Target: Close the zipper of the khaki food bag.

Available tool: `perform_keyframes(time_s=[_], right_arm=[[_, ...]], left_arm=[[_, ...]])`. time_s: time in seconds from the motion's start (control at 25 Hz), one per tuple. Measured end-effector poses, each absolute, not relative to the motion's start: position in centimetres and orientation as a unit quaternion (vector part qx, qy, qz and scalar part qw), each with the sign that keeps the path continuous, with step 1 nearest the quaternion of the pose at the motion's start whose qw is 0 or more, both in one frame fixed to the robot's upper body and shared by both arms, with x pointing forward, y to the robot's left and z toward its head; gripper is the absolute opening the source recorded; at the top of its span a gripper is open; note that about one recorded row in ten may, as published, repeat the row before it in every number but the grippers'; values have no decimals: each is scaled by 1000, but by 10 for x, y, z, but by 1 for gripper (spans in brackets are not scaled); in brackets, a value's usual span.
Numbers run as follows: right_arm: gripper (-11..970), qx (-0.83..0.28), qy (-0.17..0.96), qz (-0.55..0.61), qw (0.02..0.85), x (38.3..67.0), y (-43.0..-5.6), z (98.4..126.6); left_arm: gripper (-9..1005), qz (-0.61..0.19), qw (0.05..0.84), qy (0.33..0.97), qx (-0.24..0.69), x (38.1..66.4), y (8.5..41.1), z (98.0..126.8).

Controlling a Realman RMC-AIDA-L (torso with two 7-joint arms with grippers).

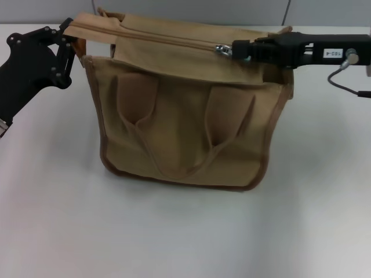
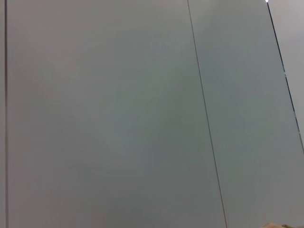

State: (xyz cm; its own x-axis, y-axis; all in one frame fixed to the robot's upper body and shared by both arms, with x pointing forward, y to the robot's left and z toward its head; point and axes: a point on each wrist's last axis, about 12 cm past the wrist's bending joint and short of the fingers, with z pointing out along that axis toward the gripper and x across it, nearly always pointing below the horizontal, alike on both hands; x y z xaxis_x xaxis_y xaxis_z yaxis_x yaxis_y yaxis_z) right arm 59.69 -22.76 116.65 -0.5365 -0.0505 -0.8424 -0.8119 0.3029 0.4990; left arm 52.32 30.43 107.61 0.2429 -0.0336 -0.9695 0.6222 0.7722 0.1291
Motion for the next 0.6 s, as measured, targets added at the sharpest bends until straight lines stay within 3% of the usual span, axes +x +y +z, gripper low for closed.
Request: perform_keyframes(time_s=[0.6], right_arm=[[7,-275,718,512,383,589,-250,1162]], left_arm=[[19,-221,746,574,256,522,305,1076]])
